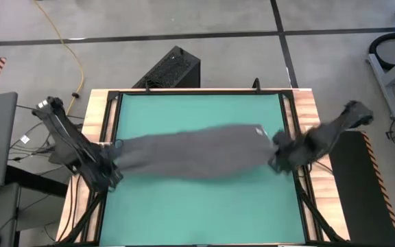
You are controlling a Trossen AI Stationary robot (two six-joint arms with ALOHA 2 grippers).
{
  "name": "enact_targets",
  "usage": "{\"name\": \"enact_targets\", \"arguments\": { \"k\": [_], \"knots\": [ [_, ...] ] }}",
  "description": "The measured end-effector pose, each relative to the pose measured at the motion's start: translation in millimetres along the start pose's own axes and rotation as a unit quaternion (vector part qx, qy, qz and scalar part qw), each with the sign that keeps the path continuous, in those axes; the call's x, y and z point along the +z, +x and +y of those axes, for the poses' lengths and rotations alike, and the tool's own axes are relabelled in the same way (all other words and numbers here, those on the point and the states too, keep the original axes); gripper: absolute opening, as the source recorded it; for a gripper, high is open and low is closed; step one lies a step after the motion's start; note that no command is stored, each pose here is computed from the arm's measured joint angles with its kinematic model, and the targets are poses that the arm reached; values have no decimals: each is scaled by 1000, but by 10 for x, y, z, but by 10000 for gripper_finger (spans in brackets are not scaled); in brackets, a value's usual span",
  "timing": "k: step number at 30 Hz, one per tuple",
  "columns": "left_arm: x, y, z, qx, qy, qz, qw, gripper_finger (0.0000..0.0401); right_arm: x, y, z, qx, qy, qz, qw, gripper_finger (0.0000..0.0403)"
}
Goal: Roll towel
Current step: Roll the gray towel
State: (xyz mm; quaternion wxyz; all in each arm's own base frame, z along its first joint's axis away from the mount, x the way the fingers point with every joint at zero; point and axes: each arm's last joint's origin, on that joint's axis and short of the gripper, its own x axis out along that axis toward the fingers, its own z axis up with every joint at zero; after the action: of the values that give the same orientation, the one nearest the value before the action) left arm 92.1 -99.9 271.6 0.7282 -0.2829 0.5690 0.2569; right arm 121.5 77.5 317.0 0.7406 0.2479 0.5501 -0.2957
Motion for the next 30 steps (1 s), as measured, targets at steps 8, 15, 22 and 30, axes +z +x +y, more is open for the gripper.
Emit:
{"name": "enact_targets", "arguments": {
  "k": [8, 15, 22, 30],
  "knots": [
    [-344, 492, -379, 10, 42, 59, 997, 0, -593, 457, 255, -113, -13, 80, 990, 25],
    [-409, 549, -629, -49, 75, 31, 996, 14, -840, 502, 526, -60, -116, 59, 990, 67],
    [-463, 468, -755, -139, 98, 35, 985, 70, -992, 456, 634, -5, -143, 60, 988, 137],
    [-646, 211, -686, -239, 107, -82, 962, 108, -1234, 358, 614, 68, -142, -63, 985, 164]
  ]
}}
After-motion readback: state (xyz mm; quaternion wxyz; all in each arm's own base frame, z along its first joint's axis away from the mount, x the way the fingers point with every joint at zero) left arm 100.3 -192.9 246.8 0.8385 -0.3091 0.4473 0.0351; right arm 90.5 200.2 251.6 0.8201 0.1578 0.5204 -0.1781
